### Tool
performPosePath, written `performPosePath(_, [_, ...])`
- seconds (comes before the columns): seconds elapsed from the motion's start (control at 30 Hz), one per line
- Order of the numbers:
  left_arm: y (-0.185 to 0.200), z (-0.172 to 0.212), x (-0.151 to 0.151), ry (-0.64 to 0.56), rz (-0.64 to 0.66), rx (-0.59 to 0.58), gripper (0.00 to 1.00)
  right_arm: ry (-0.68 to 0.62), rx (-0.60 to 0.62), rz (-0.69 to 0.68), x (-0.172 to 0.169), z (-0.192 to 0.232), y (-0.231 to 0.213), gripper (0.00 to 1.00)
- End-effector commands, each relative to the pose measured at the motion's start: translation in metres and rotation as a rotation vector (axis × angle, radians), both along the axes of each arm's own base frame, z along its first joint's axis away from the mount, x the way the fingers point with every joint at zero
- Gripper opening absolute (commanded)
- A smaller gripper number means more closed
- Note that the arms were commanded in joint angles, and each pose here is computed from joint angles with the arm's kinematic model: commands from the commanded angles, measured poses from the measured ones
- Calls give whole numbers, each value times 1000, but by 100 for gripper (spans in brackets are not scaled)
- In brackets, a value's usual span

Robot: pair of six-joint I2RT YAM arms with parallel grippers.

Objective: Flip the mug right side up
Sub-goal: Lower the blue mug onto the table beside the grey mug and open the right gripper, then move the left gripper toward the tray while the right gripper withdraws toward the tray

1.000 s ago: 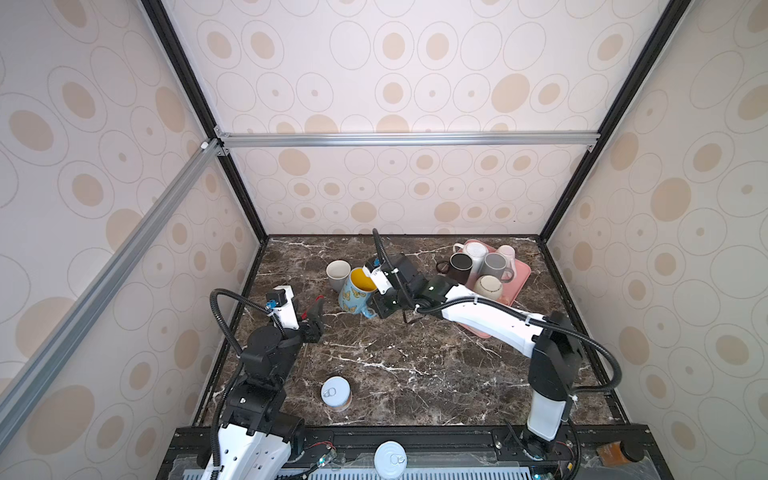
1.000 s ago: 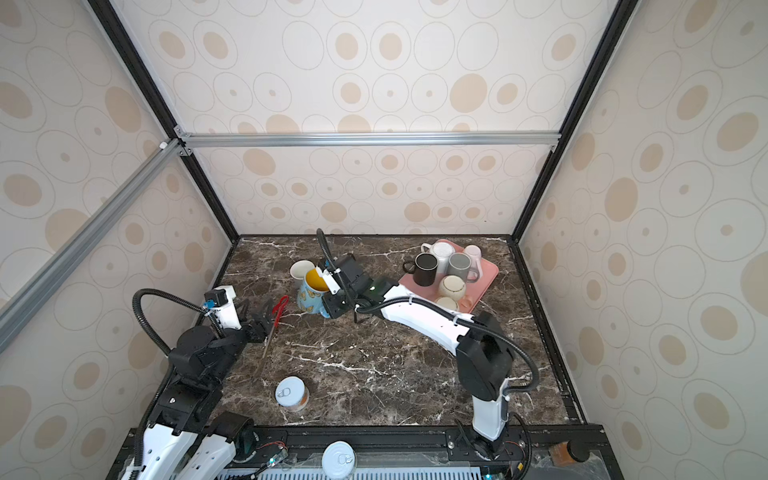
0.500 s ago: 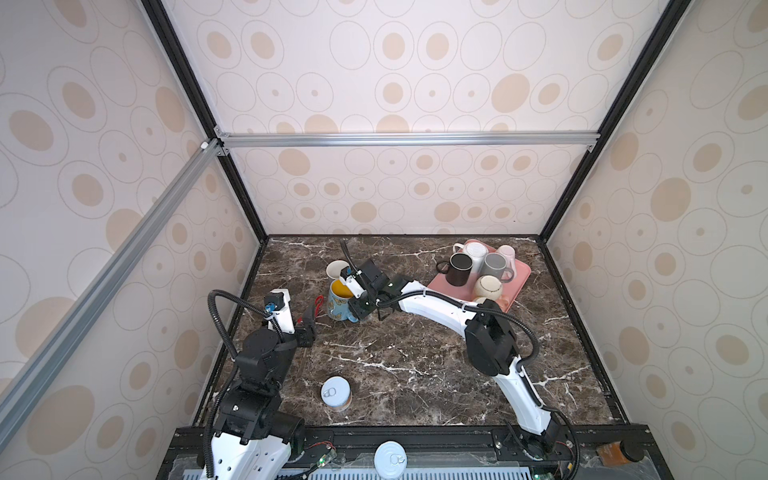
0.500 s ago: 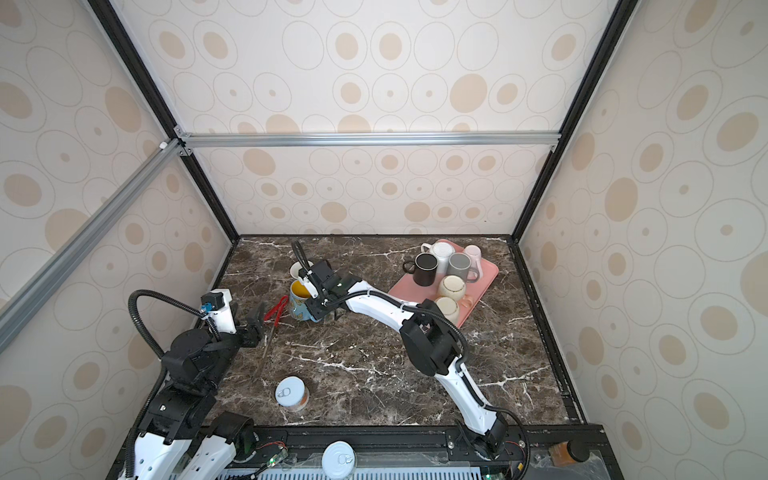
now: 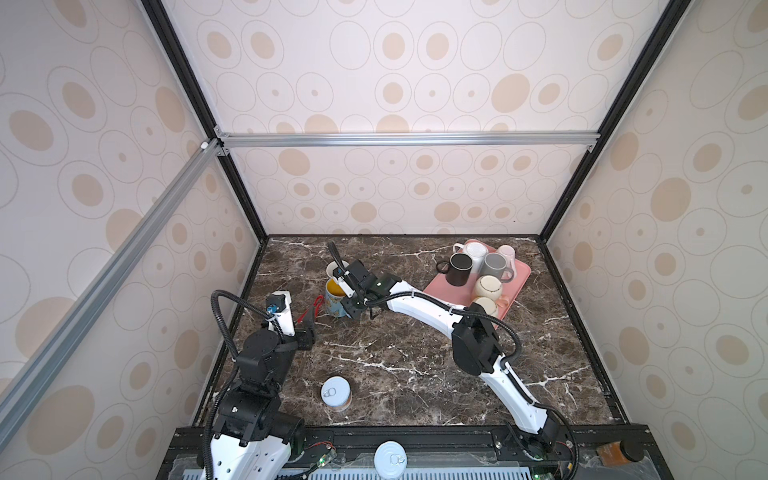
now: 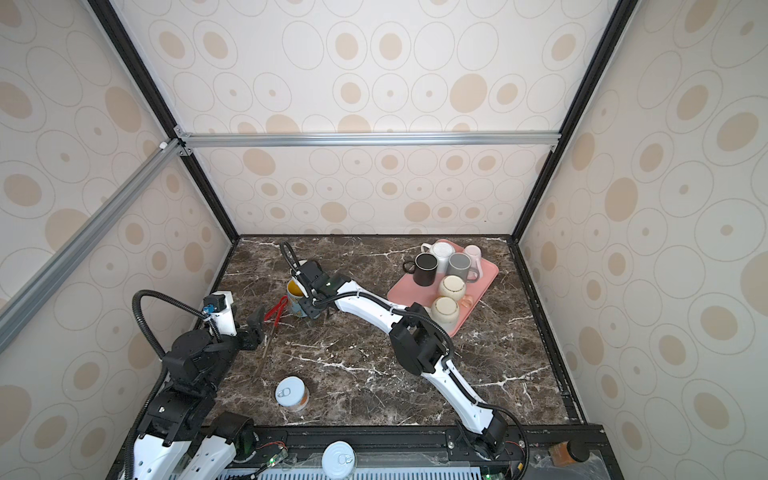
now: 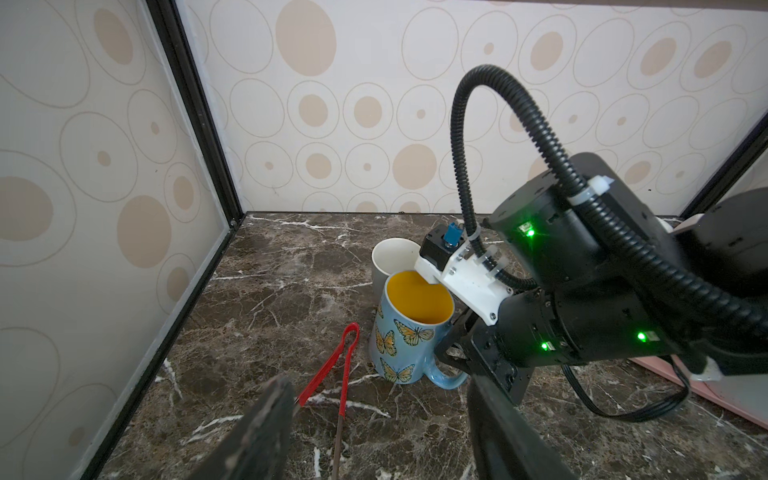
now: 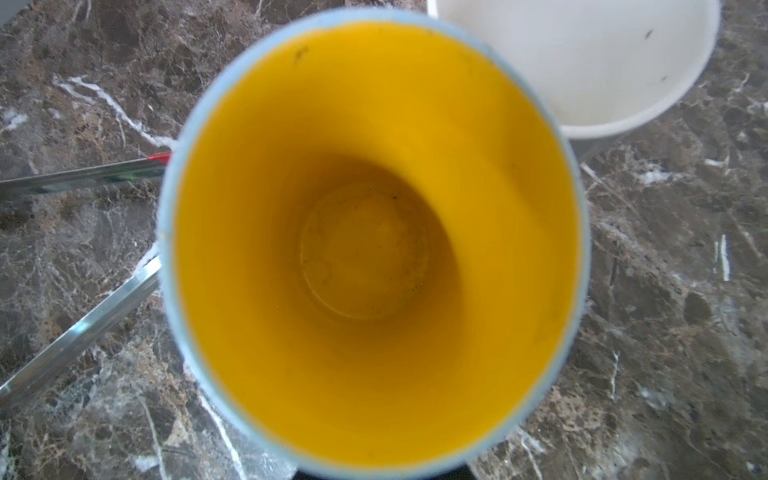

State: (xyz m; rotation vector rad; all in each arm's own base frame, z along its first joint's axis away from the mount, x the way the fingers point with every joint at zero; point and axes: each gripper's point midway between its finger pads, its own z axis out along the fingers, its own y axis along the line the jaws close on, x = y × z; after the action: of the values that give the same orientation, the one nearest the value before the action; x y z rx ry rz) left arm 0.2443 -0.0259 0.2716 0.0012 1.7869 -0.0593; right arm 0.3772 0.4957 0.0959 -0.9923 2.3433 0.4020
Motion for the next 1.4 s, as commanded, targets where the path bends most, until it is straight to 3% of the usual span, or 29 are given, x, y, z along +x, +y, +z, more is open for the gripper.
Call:
performPosePath(0.0, [4, 20, -4, -43, 9, 21, 68, -78, 97, 2, 11, 39, 20, 29])
performPosePath(0.23, [2, 20, -5, -52, -1, -2, 68, -67, 117, 2, 8, 50, 20, 40])
performPosePath(0.87, [-21, 16, 2, -53, -106, -102, 69, -91, 184, -129, -11, 111, -26, 42])
performPosePath(1.2, [-68, 15, 29, -50, -313, -279, 69, -166, 86, -314, -39, 125, -126, 43])
performPosePath(1.37, [-91, 10, 40, -53, -404, -362, 67, -96, 55, -454, -51, 112, -190, 43])
